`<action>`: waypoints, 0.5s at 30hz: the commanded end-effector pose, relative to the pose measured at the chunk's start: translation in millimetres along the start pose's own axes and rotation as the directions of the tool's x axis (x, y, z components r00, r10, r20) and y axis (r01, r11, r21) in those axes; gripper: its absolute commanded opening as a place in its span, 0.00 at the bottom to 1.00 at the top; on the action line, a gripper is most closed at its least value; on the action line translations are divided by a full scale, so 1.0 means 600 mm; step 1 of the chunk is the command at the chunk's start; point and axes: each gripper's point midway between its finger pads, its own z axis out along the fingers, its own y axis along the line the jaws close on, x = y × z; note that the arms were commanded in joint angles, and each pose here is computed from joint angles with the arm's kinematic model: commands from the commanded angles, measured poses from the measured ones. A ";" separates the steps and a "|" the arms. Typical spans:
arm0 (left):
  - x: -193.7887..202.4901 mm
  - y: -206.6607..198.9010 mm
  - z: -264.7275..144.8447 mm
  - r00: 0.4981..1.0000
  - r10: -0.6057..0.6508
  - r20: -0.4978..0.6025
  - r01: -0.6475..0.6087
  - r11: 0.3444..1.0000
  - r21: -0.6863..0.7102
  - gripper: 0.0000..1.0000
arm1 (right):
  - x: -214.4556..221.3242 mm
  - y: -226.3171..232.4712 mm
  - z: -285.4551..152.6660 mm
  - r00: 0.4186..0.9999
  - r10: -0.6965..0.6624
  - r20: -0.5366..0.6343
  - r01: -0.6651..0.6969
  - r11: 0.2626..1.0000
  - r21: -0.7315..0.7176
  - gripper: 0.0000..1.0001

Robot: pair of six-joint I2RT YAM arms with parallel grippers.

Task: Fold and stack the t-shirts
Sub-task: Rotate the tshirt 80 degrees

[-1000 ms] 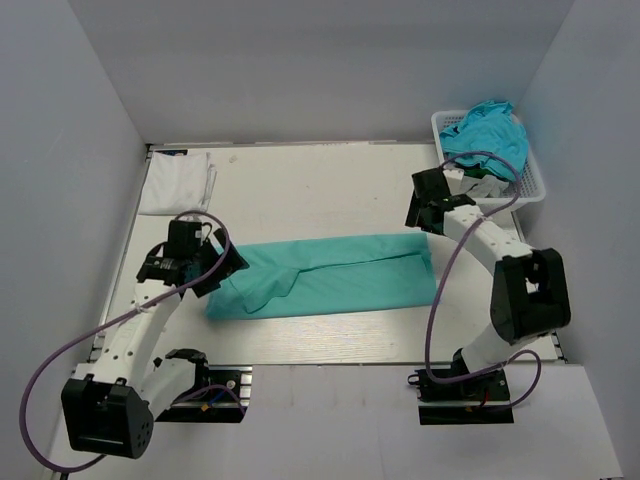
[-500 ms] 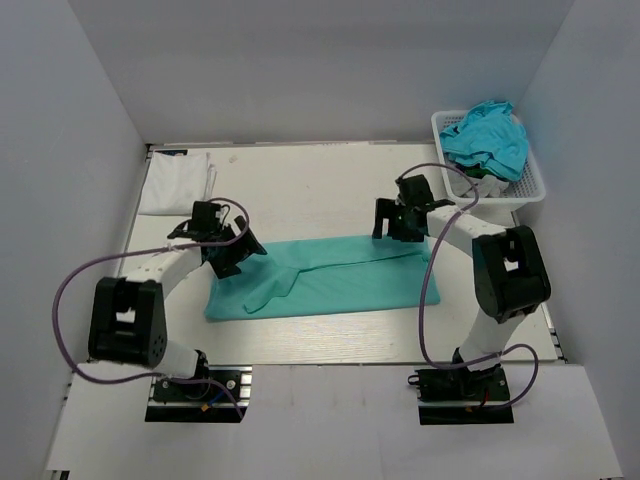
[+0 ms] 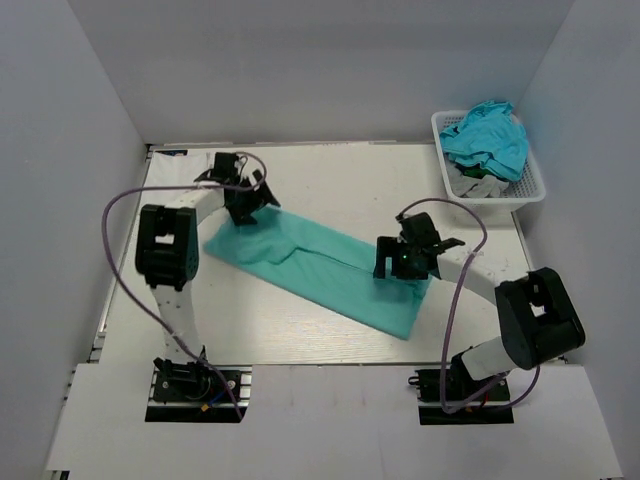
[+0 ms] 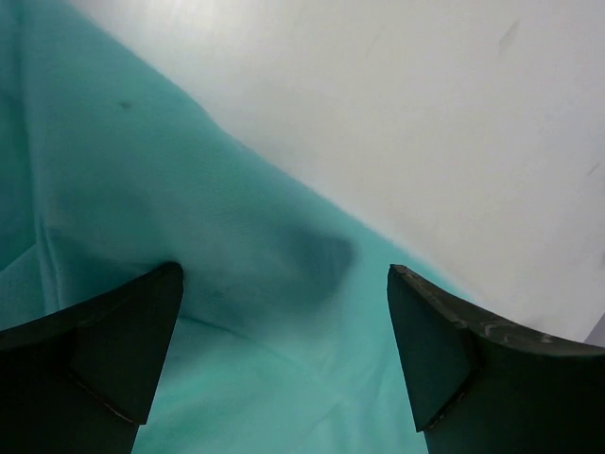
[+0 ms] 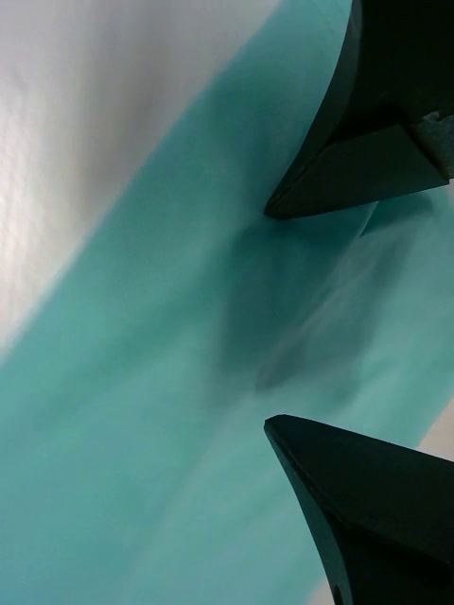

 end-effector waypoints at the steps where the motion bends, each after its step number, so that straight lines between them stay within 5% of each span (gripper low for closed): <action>1: -0.071 -0.021 0.090 0.991 0.124 0.046 -0.124 0.992 -0.003 1.00 | 0.092 0.044 -0.029 0.978 -0.150 -0.145 0.138 0.987 -0.085 0.90; 2: -0.136 -0.094 0.087 0.973 0.203 0.110 -0.215 0.971 0.109 1.00 | 0.118 0.049 -0.035 0.963 -0.193 -0.187 0.175 0.978 -0.112 0.90; 4: -0.096 -0.131 0.184 0.955 0.296 0.014 -0.291 0.925 0.244 1.00 | 0.184 0.119 -0.056 0.888 -0.397 -0.229 0.308 0.887 -0.344 0.90; 5: -0.142 -0.202 0.173 0.939 0.331 0.090 -0.342 0.886 0.314 1.00 | 0.201 0.136 -0.066 0.856 -0.455 -0.247 0.340 0.854 -0.395 0.90; 7: -0.100 -0.224 0.249 0.928 0.371 0.039 -0.355 0.848 0.393 1.00 | 0.261 0.160 -0.072 0.740 -0.609 -0.286 0.444 0.761 -0.473 0.90; 10: -0.079 -0.277 0.265 0.919 0.384 0.094 -0.381 0.798 0.468 1.00 | 0.284 0.189 -0.066 0.619 -0.734 -0.280 0.520 0.650 -0.554 0.90; 13: -0.083 -0.312 0.267 0.918 0.349 0.186 -0.395 0.777 0.491 1.00 | 0.280 0.226 -0.056 0.550 -0.802 -0.232 0.575 0.565 -0.592 0.90; 15: -0.092 -0.340 0.266 0.904 0.355 0.240 -0.428 0.751 0.502 1.00 | 0.259 0.277 -0.053 0.556 -0.818 -0.149 0.598 0.518 -0.612 0.90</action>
